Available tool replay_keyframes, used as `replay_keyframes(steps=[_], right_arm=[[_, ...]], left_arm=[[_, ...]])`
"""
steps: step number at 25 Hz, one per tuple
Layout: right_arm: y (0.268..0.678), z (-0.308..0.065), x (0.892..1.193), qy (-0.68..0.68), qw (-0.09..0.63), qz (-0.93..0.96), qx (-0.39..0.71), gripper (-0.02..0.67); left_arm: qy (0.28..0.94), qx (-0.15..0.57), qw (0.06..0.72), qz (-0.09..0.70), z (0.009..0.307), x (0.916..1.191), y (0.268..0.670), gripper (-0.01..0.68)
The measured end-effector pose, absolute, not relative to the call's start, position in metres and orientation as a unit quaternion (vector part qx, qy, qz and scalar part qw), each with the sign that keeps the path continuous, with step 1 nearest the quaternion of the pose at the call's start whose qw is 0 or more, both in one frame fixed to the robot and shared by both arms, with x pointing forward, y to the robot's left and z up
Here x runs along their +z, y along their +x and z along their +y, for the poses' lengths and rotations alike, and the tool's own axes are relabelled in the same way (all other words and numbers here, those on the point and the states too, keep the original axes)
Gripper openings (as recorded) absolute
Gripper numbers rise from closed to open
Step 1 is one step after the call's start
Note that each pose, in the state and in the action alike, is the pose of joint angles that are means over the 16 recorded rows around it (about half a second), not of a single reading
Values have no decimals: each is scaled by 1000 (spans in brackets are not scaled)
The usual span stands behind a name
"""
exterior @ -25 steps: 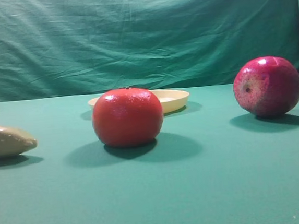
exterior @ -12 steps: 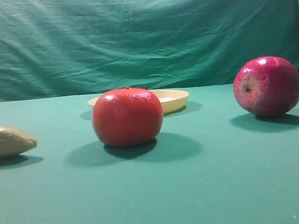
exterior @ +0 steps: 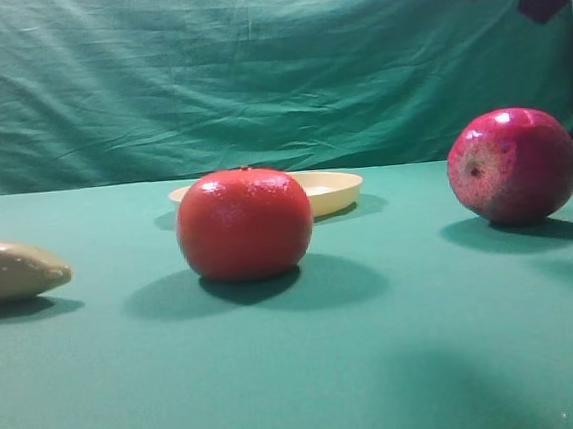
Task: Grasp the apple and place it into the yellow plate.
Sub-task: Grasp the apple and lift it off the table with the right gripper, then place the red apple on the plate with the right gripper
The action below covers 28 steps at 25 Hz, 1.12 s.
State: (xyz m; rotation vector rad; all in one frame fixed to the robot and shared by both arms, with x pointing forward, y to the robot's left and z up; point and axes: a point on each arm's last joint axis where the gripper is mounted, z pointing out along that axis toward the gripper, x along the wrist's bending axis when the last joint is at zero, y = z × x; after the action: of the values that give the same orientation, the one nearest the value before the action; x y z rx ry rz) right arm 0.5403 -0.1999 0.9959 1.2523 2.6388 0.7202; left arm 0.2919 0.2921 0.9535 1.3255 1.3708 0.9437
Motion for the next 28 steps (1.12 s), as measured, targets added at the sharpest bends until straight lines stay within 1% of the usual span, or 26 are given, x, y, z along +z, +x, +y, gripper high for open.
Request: replay_keyframes(steps=[6,10,12,15,19,23,26,28], right_arm=[[558,-197,971,421,48,880,212,549],[568,-195,970,416,50,883,210,501],[574,-193,976,412,57,883,218,477],[586,-188,993,405,79,879,240,458],[600,-174,1023,384,117,872,280,451],[611,-151,1050,357,154,862,325,451],[617,-129,1059,338,176,855,353,451],[621,-114,1058,327,186,852,365,451]], left_arm=[[545,388,486,563,292,953,292,157],[545,388,486,563,292,953,292,157],[545,388,486,563,292,953,292,157],[545,388,486,563,292,953,292,157],[545,388,486,563,292,953,292,157],[545,388,486,563,292,953,292,157],[545,388,486,563,292,953,292,157],[545,388,486,563,292,953,292,157]])
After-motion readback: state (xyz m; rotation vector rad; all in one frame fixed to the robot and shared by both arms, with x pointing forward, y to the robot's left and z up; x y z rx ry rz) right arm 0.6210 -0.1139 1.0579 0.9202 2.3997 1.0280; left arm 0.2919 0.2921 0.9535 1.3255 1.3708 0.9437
